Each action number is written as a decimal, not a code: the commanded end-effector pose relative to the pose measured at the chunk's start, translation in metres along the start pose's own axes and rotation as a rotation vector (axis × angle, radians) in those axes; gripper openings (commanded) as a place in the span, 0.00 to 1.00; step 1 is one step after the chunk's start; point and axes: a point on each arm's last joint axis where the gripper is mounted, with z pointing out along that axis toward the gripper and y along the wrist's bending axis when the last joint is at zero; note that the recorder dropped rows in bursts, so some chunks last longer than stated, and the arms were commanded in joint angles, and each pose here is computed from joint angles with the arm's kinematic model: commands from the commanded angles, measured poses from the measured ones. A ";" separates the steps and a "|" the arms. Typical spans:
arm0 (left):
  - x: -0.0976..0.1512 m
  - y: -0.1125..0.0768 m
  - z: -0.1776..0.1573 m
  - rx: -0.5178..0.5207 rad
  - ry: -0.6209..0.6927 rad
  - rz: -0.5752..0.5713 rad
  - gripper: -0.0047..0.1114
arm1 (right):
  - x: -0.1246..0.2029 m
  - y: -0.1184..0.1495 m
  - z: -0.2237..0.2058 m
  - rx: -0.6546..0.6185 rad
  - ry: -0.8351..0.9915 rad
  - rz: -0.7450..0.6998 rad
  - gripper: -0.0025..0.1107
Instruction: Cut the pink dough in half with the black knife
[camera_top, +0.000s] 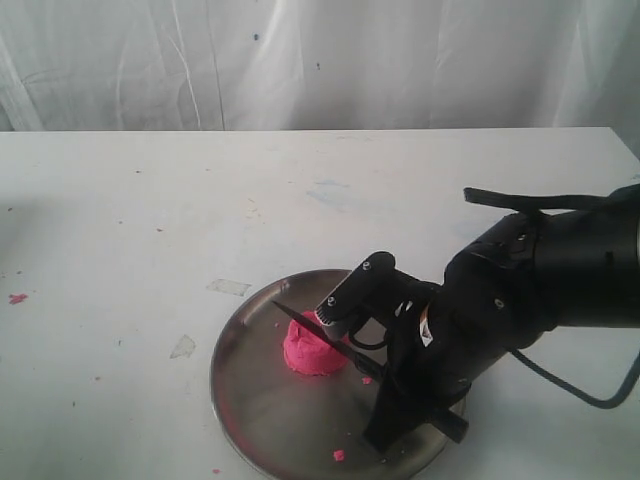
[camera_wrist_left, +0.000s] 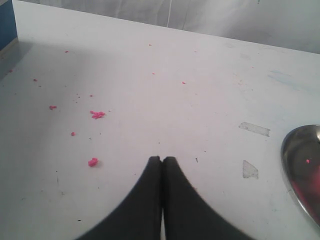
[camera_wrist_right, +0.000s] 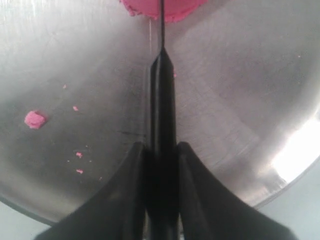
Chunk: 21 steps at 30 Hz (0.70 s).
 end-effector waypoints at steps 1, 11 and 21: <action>0.001 0.000 0.000 -0.001 -0.002 -0.007 0.04 | -0.001 0.000 0.001 0.000 0.006 0.002 0.08; 0.001 0.000 0.000 0.001 -0.002 -0.006 0.04 | -0.001 0.000 0.001 0.000 0.007 0.004 0.08; 0.001 -0.001 0.000 0.013 0.001 -0.003 0.04 | -0.001 0.000 0.001 0.000 0.010 0.011 0.08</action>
